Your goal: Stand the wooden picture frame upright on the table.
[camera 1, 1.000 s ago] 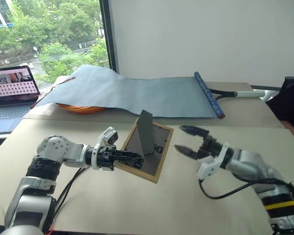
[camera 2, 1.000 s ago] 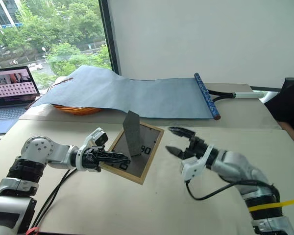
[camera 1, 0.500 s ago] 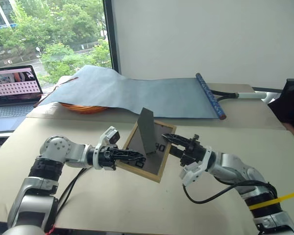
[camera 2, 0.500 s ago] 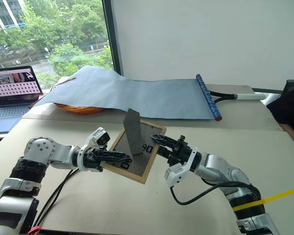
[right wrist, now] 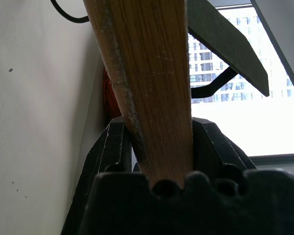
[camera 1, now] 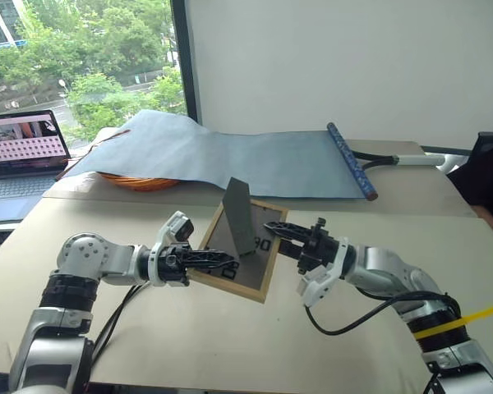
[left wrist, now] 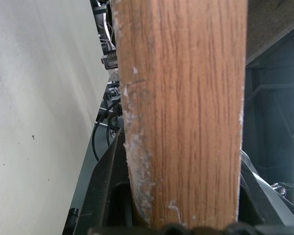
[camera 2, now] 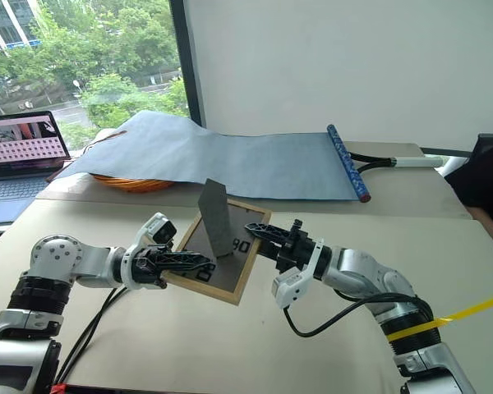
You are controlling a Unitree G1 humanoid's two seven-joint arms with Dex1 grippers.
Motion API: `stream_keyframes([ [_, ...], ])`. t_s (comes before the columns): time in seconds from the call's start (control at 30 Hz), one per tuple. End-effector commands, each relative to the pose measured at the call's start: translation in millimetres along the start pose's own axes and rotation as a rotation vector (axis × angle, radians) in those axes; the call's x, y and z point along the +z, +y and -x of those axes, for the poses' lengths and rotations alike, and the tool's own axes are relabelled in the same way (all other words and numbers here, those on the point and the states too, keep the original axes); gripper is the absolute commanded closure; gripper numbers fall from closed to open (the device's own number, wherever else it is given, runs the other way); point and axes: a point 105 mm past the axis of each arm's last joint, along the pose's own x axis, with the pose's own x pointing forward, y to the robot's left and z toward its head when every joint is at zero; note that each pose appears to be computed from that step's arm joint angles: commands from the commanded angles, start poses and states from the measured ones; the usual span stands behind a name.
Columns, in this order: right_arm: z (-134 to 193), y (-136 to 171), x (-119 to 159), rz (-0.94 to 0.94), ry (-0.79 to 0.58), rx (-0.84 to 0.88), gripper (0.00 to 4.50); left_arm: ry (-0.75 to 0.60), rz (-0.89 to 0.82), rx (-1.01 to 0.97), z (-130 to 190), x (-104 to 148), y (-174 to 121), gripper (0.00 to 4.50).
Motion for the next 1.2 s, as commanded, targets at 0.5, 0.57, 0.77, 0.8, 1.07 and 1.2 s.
stream_keyframes([
  [0.5,25,-11,-35,-0.336,0.137,-0.078,3.26,-0.243,-0.625,0.276,60,12,-42,0.0],
  [0.57,30,-8,-43,-0.486,0.166,-0.07,3.27,-0.369,-0.786,0.369,74,27,-46,0.0],
  [0.77,34,-15,-63,-1.292,0.158,-0.121,3.27,-0.424,-0.975,0.411,87,29,-51,0.0],
  [0.8,33,-13,-65,-1.455,0.162,-0.115,3.27,-0.424,-0.976,0.425,85,30,-48,0.0],
  [1.07,22,26,-65,-1.989,0.277,0.083,3.27,-0.379,-1.079,0.435,61,33,-40,0.0],
  [1.2,24,46,-63,-2.014,0.309,0.118,3.27,-0.374,-1.096,0.445,61,34,-39,0.0],
])
